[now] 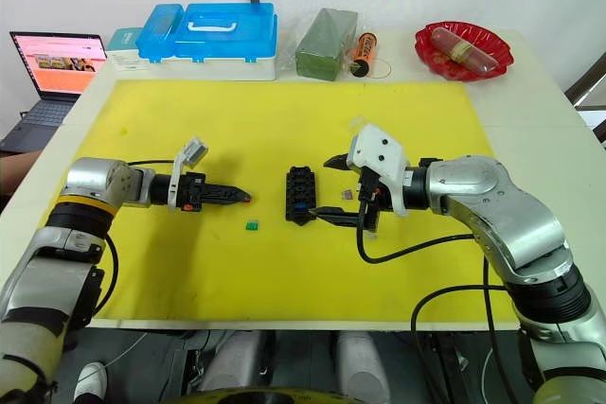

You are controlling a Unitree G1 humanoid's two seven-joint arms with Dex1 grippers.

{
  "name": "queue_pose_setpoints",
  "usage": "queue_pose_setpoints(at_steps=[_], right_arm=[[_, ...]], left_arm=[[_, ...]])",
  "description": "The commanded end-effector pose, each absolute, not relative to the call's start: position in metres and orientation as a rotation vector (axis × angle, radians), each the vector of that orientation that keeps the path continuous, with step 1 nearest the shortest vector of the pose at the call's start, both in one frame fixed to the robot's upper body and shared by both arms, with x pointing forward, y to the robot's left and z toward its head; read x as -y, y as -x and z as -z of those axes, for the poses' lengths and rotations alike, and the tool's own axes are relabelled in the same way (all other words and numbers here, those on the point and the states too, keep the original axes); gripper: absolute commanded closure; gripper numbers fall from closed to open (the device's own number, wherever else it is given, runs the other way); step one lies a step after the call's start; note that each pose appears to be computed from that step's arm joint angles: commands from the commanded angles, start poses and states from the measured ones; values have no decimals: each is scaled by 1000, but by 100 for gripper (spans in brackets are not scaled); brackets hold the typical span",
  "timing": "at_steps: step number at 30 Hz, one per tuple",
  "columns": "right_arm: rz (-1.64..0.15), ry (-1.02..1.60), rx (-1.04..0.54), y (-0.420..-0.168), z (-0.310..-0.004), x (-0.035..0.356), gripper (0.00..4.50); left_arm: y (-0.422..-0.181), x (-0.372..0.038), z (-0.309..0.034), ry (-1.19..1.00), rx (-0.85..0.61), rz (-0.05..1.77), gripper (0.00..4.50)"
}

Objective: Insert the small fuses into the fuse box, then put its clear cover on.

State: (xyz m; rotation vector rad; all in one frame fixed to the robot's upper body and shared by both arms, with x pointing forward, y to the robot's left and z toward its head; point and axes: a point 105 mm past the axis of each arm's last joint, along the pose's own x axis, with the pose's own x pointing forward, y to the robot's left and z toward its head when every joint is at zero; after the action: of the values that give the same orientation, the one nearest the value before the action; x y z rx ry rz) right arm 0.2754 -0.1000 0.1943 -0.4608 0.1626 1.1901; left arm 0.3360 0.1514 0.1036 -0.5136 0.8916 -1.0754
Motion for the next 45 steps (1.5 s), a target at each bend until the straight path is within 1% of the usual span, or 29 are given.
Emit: queue_pose_setpoints(at_steps=[1,2,8,11,14,15,25,31,34,38,41,43,45], right_arm=[[-1177,494,-103,-276,-209,101,0],[-1177,494,-104,-276,-209,101,0],[-1177,492,-105,-276,-208,101,0],[-1176,493,-104,-276,-208,101,0],[-1175,493,-103,-276,-208,101,0],[-1175,494,-103,-276,-208,101,0],[-1175,497,-99,-276,-208,100,0],[-1176,497,-96,-277,-208,99,0],[-1176,496,-95,-277,-208,99,0],[-1177,494,-94,-278,-207,98,0],[-1180,494,-89,-279,-208,97,0],[-1182,497,-86,-280,-208,97,0],[-1183,498,-83,-281,-208,96,0]], left_arm=[[-334,-150,-97,521,-912,1070,337],[-333,-150,-97,523,-913,1073,367],[-333,-151,-97,517,-913,1069,367],[-335,-152,-96,507,-910,1057,426],[-335,-152,-95,501,-908,1055,426],[-335,-152,-95,501,-905,1059,438],[-342,-148,-95,486,-883,1057,438],[-343,-151,-115,447,-834,1109,438],[-345,-148,-131,357,-772,1180,438],[-344,-142,-153,232,-734,1289,438],[-339,-133,-181,-78,-683,1459,438],[-338,-131,-188,-279,-663,1515,438],[-339,-133,-187,-504,-661,1556,438]])
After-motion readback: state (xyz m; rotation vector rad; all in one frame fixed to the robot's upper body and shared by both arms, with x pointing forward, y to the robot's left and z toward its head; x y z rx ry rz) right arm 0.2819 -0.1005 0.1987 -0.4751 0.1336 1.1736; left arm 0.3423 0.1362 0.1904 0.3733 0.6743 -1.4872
